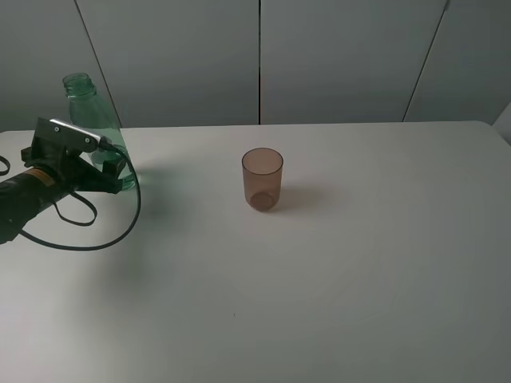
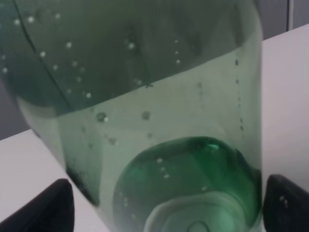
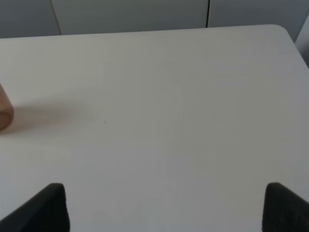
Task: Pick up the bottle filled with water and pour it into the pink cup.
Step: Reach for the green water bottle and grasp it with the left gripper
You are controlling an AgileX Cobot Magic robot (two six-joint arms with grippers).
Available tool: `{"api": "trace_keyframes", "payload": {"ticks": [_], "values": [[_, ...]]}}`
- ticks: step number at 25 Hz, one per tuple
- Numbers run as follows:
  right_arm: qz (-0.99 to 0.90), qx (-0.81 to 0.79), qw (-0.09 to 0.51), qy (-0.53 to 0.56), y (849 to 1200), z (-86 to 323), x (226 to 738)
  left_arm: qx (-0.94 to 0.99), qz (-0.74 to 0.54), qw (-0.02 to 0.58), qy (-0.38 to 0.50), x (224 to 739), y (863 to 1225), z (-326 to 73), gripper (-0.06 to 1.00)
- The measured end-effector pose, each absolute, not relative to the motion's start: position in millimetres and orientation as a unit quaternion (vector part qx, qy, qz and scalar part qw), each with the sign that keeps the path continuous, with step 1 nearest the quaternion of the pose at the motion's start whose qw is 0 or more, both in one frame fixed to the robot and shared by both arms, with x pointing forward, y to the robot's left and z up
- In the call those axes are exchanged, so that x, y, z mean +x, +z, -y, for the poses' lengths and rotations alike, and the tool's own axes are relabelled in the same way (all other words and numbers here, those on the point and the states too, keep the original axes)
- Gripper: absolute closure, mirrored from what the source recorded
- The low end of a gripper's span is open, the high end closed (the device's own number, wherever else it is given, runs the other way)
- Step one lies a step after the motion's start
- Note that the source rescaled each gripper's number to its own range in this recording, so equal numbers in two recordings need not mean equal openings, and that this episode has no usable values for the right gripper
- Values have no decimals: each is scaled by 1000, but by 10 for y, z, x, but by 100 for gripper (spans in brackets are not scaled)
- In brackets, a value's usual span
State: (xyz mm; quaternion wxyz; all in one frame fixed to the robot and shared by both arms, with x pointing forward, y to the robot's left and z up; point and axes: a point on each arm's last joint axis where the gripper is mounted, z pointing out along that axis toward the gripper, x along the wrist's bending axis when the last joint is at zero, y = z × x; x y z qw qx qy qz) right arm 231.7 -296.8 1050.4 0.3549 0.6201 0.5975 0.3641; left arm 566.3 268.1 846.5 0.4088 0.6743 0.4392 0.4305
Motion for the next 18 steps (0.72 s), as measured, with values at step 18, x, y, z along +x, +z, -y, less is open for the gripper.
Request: {"api": "trace_keyframes", "payload": {"ticks": [18], "values": [[-597,620,355,364,10504,2968,2317,682,-399,436,430,5950,8314,-2592,-6]]}}
